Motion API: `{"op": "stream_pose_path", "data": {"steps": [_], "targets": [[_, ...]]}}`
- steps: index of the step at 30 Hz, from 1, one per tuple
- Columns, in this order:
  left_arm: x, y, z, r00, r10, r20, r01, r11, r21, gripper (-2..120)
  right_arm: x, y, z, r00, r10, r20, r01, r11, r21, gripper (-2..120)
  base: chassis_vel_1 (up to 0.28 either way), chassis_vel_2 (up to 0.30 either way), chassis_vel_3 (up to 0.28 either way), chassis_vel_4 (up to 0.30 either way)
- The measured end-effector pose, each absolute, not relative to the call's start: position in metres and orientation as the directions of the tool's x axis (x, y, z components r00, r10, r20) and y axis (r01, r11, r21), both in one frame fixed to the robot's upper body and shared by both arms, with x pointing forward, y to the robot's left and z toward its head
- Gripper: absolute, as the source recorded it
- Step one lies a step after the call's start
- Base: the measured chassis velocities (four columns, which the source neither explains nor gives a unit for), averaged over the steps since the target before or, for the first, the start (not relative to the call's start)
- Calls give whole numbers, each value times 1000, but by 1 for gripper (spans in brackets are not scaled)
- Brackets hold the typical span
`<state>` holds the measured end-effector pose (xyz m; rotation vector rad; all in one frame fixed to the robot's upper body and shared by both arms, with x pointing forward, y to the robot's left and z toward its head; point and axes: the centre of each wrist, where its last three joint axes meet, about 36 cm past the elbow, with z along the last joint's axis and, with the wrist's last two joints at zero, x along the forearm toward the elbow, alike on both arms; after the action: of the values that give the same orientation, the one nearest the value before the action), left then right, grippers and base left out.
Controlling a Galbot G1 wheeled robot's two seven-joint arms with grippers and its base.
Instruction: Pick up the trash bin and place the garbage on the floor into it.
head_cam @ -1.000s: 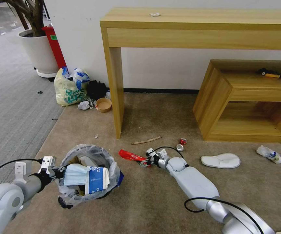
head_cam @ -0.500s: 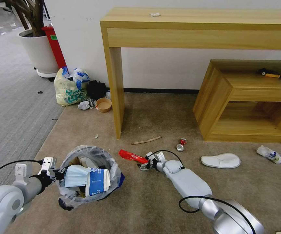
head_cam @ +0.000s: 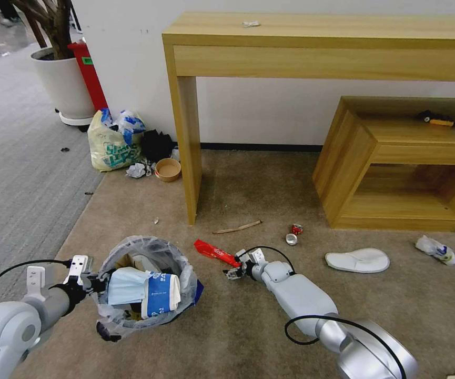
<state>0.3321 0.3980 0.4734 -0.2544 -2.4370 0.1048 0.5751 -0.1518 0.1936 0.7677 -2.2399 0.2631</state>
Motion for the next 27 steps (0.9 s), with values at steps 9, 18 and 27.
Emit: {"op": "stream_pose_path", "data": {"steps": [9, 18, 27], "targets": [[331, 397, 475, -754, 211, 622, 158, 977, -140, 0, 575, -152, 193, -557, -432, 709, -586, 809, 33, 77, 0, 0, 0, 0], [332, 396, 475, -754, 212, 622, 160, 977, -140, 0, 573, -152, 191, -564, -421, 710, -576, 817, 26, 48, 0, 0, 0, 0], [332, 397, 475, -753, 212, 623, 161, 977, -138, 0, 565, -151, 187, -566, -424, 707, -576, 817, 29, 15, 0, 0, 0, 0]]}}
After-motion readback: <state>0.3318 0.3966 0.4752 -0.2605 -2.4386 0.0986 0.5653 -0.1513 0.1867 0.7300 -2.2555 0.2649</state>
